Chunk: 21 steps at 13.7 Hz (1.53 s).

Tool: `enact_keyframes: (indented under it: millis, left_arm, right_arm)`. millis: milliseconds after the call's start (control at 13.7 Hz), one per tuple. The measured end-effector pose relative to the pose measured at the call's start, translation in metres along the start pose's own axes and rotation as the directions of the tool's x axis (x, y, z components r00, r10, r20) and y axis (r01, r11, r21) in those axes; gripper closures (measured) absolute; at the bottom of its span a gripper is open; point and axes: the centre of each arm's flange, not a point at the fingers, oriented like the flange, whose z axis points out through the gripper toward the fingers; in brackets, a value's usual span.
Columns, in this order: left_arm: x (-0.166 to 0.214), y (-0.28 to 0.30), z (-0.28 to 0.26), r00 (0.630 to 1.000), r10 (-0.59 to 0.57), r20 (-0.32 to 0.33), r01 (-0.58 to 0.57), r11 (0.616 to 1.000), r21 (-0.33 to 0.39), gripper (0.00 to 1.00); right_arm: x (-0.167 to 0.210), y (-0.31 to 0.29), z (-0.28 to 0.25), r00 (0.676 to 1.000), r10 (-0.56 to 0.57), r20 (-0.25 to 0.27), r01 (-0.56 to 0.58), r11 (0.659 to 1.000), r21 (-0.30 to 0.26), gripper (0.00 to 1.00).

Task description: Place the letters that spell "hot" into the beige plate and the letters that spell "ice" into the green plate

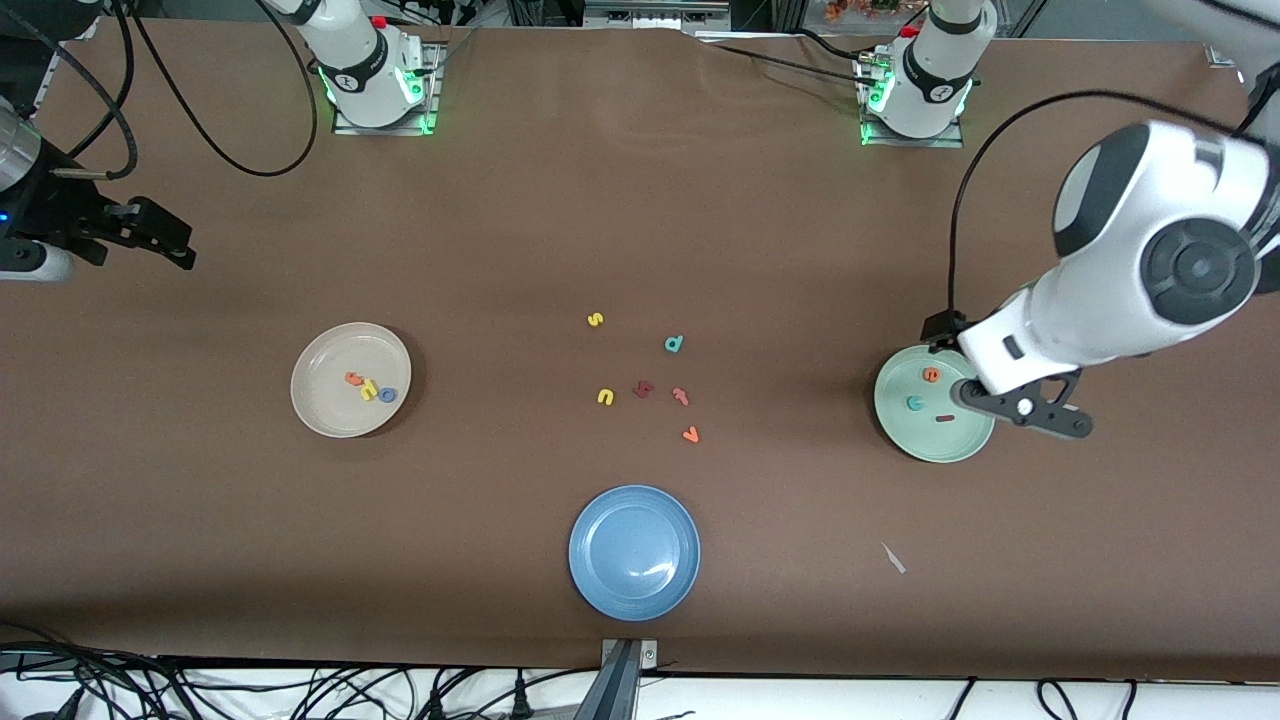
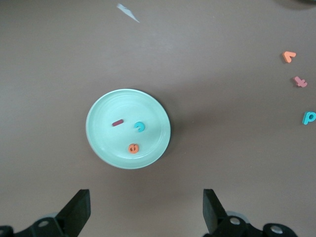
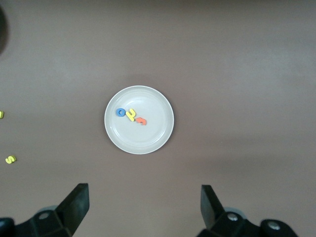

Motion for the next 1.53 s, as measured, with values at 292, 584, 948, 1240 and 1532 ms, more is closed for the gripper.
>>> enact_keyframes:
  millis: [292, 584, 948, 1240, 1532]
  left_arm:
    - [-0.039, -0.039, -0.064, 0.987, -0.135, -0.092, 0.131, 0.991, -0.040, 0.00]
    - [-0.081, -0.066, -0.091, 0.949, -0.229, -0.217, 0.221, 0.973, -0.060, 0.00]
    - [-0.140, -0.029, -0.106, 0.946, -0.220, -0.236, 0.218, 0.975, -0.038, 0.00]
    - [-0.133, -0.032, -0.096, 0.950, -0.228, -0.215, 0.224, 0.974, -0.042, 0.00]
    - [-0.119, -0.033, -0.089, 0.954, -0.223, -0.202, 0.219, 0.975, -0.044, 0.00]
  right_arm:
    - [0.000, -0.001, 0.000, 1.000, -0.010, 0.000, 0.010, 1.000, 0.000, 0.00]
    - [0.001, 0.000, 0.002, 1.000, -0.009, 0.003, 0.009, 1.000, 0.000, 0.00]
    - [0.001, -0.001, 0.004, 1.000, -0.010, 0.007, 0.010, 1.000, -0.001, 0.00]
    - [0.001, -0.004, 0.004, 1.000, -0.015, 0.008, 0.015, 1.000, -0.001, 0.00]
    - [0.001, -0.004, 0.004, 1.000, -0.015, 0.008, 0.015, 1.000, -0.001, 0.00]
